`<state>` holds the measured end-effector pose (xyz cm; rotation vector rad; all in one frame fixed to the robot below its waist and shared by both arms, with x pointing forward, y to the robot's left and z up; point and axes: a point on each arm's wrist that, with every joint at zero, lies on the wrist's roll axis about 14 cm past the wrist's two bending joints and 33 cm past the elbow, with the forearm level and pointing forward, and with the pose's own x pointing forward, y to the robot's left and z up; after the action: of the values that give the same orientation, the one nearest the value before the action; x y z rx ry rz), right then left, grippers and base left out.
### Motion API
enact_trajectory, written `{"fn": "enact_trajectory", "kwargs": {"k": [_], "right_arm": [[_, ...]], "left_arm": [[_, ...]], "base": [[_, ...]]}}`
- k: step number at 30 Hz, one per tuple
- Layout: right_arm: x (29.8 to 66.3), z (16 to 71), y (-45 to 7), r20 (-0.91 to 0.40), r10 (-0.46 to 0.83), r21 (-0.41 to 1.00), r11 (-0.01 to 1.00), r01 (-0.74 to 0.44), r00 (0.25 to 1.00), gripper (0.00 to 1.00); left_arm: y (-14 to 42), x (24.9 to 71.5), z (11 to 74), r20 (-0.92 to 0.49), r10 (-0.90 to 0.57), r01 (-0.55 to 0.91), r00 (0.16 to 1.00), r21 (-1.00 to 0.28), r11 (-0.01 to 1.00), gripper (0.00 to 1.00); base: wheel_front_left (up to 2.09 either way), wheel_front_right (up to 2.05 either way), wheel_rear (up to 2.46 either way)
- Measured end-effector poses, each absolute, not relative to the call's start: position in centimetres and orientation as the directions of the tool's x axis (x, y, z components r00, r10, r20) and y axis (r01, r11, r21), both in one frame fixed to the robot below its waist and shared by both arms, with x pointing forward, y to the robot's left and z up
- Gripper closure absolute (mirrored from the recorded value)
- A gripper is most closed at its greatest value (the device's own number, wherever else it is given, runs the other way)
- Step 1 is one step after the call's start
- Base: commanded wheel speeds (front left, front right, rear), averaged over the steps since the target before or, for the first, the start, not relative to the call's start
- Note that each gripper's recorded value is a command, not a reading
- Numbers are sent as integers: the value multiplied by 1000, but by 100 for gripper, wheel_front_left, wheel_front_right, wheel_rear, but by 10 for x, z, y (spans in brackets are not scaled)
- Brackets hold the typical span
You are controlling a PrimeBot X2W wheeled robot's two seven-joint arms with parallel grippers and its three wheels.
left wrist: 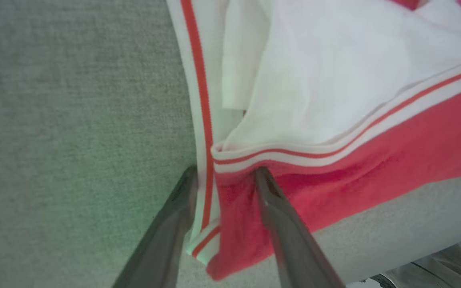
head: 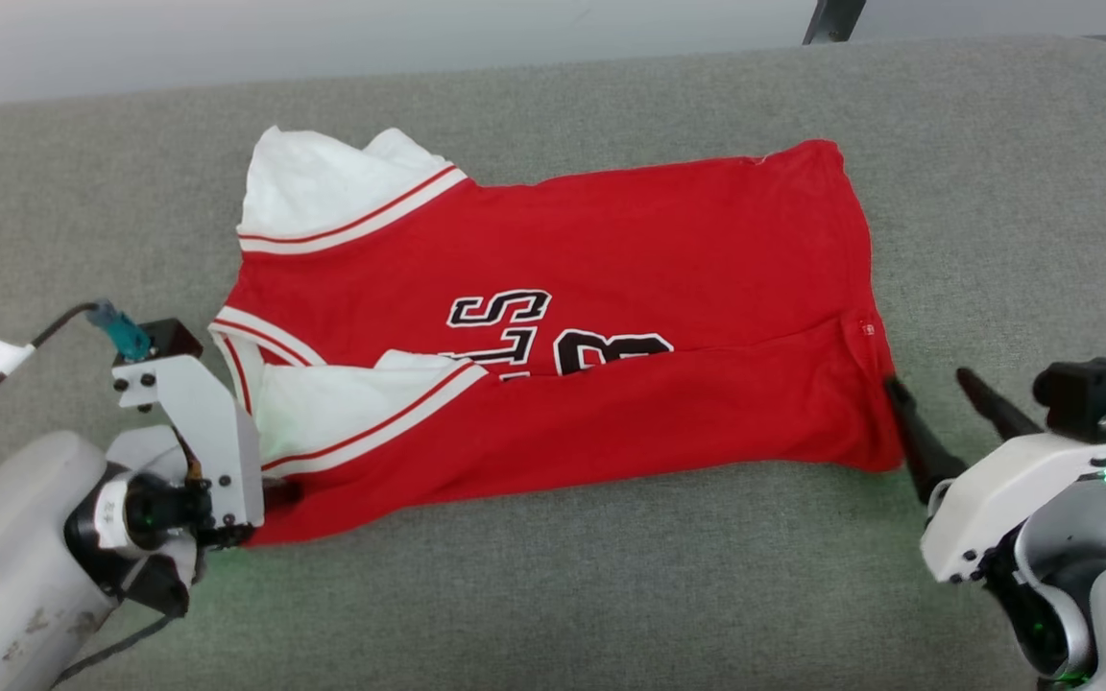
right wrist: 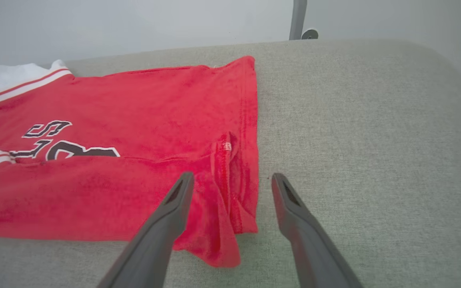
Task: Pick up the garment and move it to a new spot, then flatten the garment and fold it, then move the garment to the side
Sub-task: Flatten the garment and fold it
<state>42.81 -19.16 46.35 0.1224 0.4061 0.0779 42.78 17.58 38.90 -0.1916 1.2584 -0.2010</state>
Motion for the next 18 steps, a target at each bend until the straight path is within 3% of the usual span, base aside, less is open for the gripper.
{"fn": "enact_trajectory", "kwargs": {"k": [4, 5, 6, 12, 18], "right_arm": [[429, 461, -199, -394, 82, 127, 991, -34, 915, 0], [429, 459, -199, -400, 81, 127, 991, -32, 913, 0], [430, 458, -199, -406, 82, 126, 991, -33, 910, 0], [439, 452, -195, -469, 113, 133, 990, -56, 876, 0], [445, 432, -188, -607, 153, 150, 986, -77, 780, 0]], "left_arm": [[176, 428, 386, -929, -253, 31, 271, -254, 967, 67], [175, 428, 386, -929, -257, 32, 267, -258, 966, 80], [173, 428, 385, -929, -265, 29, 259, -267, 963, 100], [170, 431, 383, -935, -275, 10, 223, -280, 960, 100], [168, 434, 382, -938, -279, 6, 206, -284, 959, 100]], "base": [[0, 0, 0], [0, 0, 0], [0, 0, 0], [0, 0, 0], [0, 0, 0]]}}
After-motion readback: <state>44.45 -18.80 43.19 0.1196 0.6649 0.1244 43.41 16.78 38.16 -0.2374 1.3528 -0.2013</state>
